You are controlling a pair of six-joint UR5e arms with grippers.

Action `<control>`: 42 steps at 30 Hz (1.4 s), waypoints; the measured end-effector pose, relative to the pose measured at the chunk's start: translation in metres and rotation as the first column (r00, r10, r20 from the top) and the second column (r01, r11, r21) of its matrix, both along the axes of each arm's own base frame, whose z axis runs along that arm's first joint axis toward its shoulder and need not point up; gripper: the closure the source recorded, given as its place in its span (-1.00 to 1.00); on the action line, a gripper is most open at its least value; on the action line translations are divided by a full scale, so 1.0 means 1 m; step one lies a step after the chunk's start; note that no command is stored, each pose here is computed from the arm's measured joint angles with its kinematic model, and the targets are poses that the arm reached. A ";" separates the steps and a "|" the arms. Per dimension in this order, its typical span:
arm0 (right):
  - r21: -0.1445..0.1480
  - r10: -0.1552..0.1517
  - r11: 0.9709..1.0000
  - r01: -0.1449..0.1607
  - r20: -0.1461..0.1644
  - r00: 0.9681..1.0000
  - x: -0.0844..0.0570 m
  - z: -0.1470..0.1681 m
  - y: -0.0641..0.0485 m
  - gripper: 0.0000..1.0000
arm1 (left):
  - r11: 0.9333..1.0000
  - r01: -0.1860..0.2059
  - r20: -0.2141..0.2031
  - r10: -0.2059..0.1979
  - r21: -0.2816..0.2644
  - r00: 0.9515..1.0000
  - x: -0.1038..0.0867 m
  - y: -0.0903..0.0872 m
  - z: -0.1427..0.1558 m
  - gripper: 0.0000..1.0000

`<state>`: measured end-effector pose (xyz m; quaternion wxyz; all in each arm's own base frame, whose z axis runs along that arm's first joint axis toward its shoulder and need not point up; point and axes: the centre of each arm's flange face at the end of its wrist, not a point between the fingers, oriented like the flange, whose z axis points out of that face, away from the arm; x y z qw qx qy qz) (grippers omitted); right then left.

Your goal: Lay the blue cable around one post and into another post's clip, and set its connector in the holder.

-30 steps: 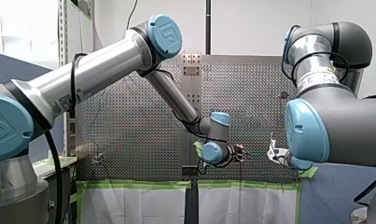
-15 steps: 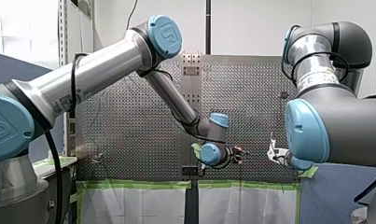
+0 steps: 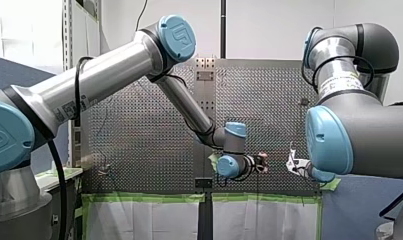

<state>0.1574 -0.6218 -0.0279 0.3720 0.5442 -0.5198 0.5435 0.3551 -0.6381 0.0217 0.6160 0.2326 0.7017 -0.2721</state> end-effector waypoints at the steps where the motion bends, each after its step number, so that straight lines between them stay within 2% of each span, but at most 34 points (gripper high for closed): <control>1: 0.000 0.000 1.000 0.000 0.000 1.000 0.000 0.000 0.000 1.00 | 1.000 0.010 0.007 -0.010 0.002 1.000 0.000 -0.001 0.000 -1.00; 8: -0.001 0.002 1.000 -0.002 0.000 1.000 0.001 0.000 0.000 1.00 | 0.998 0.063 0.016 -0.064 0.002 0.998 -0.002 -0.005 0.001 -1.00; 11: 0.000 0.002 1.000 -0.002 0.000 1.000 0.001 0.000 0.000 1.00 | 0.998 0.070 0.013 -0.070 0.000 0.997 -0.002 -0.005 0.001 -1.00; 18: 0.002 0.003 1.000 -0.003 -0.001 1.000 0.001 0.000 0.000 1.00 | 1.000 0.011 -0.034 -0.012 -0.010 0.999 0.007 0.005 -0.002 -1.00; 24: 0.003 0.003 1.000 -0.003 -0.001 1.000 0.001 0.000 0.001 1.00 | 0.998 -0.052 -0.071 0.049 -0.033 0.996 0.013 0.013 -0.004 -1.00; 27: 0.003 0.003 1.000 -0.003 -0.001 1.000 0.001 0.000 0.001 1.00 | 0.995 -0.086 -0.090 0.082 -0.044 0.993 0.016 0.019 -0.006 -1.00; 32: 0.002 0.004 1.000 -0.004 -0.001 1.000 0.002 0.000 0.001 1.00 | 0.988 -0.146 -0.118 0.139 -0.057 0.983 0.019 0.031 -0.013 -1.00; 42: 0.002 0.005 1.000 -0.005 -0.002 1.000 0.002 0.000 0.001 1.00 | 0.966 -0.254 -0.117 0.247 -0.053 0.962 0.030 0.046 -0.014 -1.00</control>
